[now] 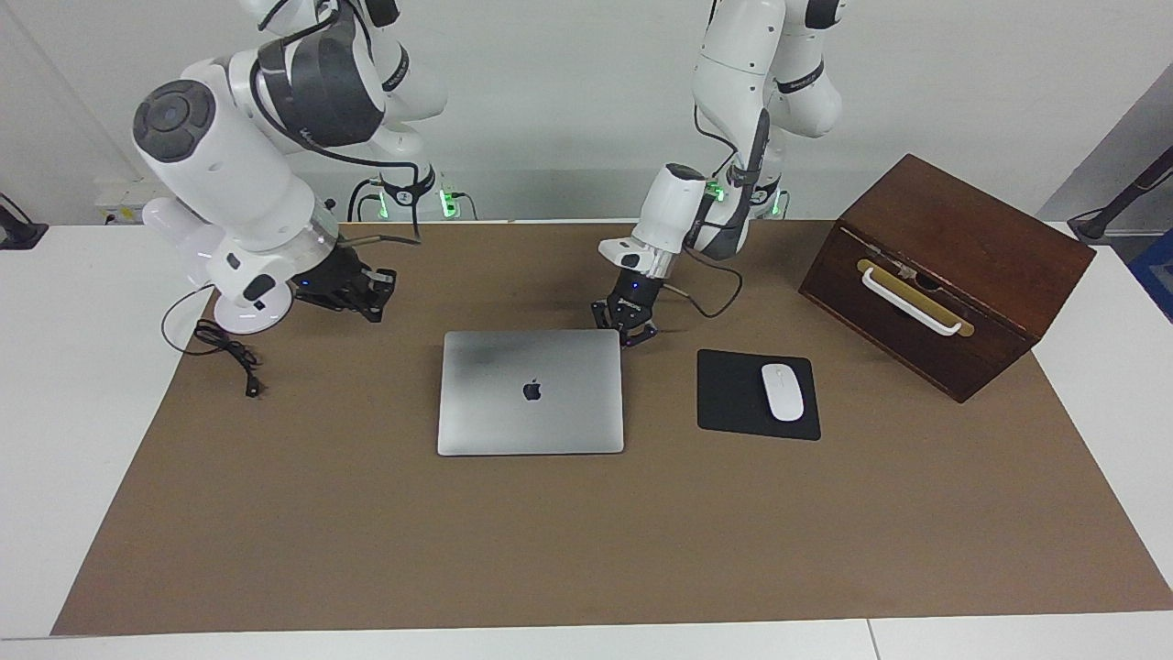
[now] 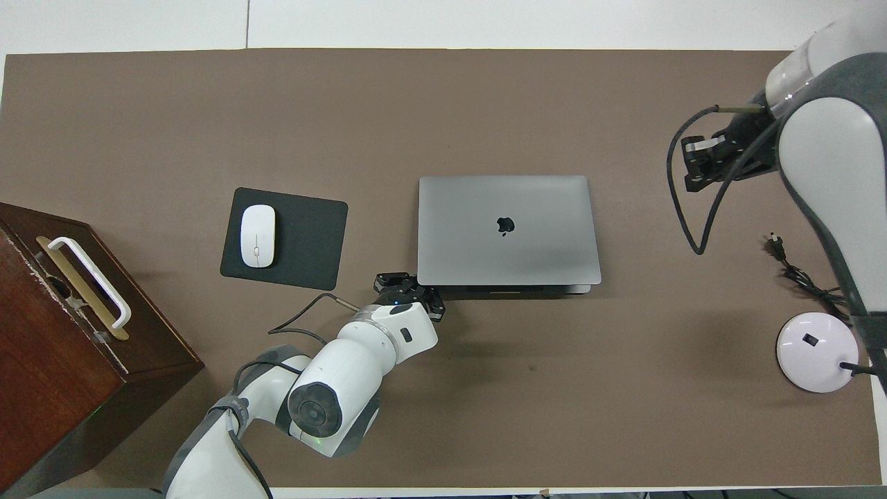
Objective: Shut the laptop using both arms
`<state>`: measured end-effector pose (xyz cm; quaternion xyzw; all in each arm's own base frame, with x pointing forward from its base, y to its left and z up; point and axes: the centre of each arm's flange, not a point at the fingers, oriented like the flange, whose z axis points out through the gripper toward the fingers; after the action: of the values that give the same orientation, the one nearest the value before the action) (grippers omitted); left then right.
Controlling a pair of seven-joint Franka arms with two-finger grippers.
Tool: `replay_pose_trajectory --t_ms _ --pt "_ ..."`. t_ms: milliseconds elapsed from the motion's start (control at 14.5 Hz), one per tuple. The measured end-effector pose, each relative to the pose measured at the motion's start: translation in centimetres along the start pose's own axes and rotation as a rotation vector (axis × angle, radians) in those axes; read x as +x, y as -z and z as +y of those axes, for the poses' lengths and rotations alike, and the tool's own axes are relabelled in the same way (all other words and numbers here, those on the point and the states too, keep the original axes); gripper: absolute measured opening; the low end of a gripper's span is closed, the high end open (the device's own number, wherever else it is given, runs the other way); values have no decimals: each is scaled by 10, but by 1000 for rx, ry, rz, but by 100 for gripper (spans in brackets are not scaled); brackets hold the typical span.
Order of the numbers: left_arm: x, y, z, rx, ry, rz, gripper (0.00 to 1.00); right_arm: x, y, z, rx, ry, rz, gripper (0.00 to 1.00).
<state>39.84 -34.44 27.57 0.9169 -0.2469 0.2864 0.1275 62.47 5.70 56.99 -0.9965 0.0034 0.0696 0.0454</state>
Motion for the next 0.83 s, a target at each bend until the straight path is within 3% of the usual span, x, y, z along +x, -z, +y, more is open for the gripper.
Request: replay_pose_trajectory --t_ms 344,620,757,826 --pt "-11 9 -20 21 30 -97 1 -34 71 25 -173 66 125 1" --pt "-1 33 -16 4 38 -207 1 -76 115 49 -199 82 177 1" --pt "10 59 -20 -4 55 -259 1 -80 111 68 -195 51 162 15" --pt "15 71 -23 -8 62 -282 1 -80 106 78 -190 33 148 28"
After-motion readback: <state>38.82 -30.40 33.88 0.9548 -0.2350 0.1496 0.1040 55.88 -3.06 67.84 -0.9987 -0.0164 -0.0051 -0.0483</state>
